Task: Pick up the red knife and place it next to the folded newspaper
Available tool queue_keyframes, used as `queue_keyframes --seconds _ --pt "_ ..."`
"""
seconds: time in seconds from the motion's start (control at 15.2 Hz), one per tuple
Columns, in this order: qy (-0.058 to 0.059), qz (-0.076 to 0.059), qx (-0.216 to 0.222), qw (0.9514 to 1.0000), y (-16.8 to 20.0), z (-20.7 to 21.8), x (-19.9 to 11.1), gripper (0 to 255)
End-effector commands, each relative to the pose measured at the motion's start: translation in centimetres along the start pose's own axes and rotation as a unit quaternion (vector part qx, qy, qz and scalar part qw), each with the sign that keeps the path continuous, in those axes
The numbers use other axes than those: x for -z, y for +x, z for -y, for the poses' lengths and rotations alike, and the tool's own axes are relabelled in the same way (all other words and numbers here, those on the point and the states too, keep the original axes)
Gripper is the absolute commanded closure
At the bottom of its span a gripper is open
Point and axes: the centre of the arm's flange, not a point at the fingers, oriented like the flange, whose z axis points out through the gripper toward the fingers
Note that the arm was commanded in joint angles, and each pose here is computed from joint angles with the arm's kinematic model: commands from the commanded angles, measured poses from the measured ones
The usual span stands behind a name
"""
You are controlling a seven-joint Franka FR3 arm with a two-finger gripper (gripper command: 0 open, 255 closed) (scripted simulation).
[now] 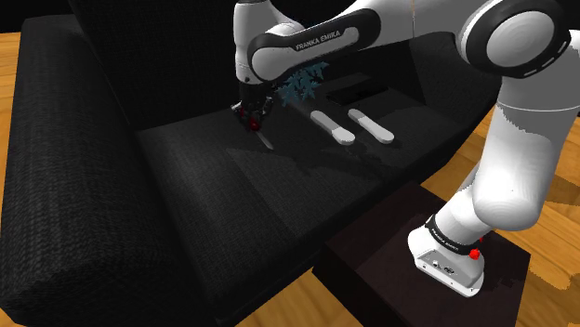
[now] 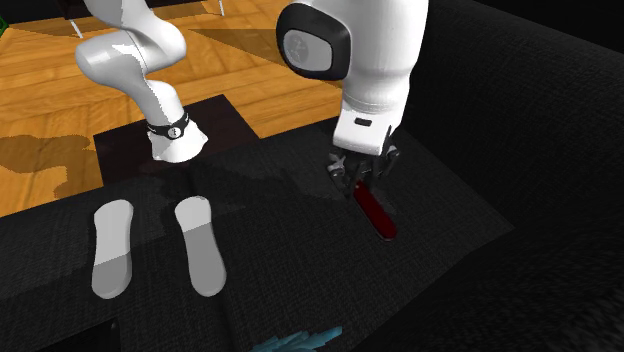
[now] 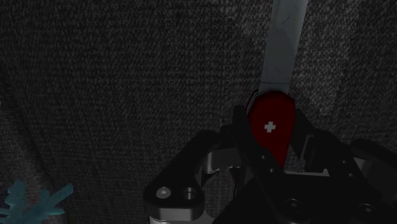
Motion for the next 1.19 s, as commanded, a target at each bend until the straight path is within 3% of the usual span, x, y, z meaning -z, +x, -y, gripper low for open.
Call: queue_keyframes --seconds 0.0,0.33,1.12 --pt "0.0 0.0 0.0 1.0 0.1 0.0 1.2 255" --pt "0.0 0.0 0.0 1.0 0.2 0.0 3.5 255" --pt "0.0 0.0 0.0 1.0 -4.5 -15.2 3.6 255"
